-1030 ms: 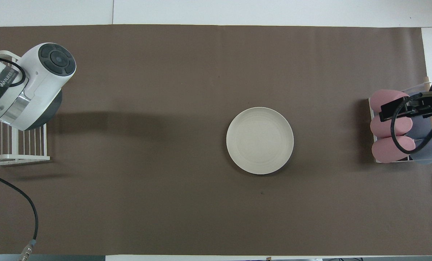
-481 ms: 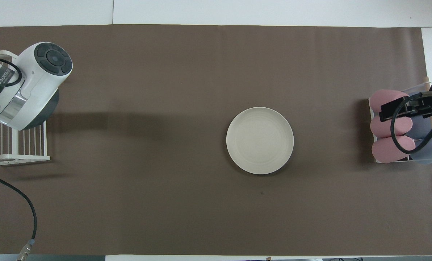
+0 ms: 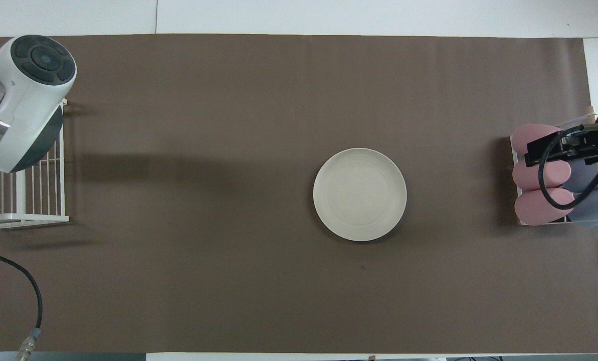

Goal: Wipe plate with sponge
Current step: 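Reach the left gripper into the wire basket and grasp the mesh sponge, then lift the sponge with the left gripper while the right gripper reaches the plate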

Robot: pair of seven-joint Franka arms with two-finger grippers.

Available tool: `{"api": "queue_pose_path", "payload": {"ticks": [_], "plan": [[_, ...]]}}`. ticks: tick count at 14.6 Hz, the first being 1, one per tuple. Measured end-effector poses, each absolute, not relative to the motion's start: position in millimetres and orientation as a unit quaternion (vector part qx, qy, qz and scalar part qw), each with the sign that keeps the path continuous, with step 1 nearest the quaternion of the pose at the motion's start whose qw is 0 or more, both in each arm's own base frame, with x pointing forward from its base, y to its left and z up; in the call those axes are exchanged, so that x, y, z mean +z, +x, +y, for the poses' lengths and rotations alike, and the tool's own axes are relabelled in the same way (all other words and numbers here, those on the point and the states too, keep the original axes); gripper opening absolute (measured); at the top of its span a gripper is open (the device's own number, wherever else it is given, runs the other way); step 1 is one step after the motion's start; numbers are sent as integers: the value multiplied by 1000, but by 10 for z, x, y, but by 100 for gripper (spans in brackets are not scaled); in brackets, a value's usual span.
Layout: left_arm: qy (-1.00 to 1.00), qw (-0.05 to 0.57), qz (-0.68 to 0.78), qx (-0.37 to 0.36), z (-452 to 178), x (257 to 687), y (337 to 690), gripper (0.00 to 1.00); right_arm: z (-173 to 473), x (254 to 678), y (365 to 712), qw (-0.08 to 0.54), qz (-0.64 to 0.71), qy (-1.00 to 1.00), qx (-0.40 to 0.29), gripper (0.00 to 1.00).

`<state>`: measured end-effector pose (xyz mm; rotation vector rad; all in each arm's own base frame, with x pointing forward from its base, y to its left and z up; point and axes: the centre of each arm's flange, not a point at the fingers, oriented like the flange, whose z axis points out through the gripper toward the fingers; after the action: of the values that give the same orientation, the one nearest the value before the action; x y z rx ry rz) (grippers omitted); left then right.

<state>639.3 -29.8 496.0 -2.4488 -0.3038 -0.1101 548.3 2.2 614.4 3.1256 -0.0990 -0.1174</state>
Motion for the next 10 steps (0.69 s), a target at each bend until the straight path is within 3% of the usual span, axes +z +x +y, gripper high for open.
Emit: {"api": "queue_pose_path", "payload": {"ticks": [10], "plan": [[-979, -67, -185, 50, -1074, 5915, 5974, 5, 661, 6206, 5432, 12, -274, 961, -29, 100]]}}
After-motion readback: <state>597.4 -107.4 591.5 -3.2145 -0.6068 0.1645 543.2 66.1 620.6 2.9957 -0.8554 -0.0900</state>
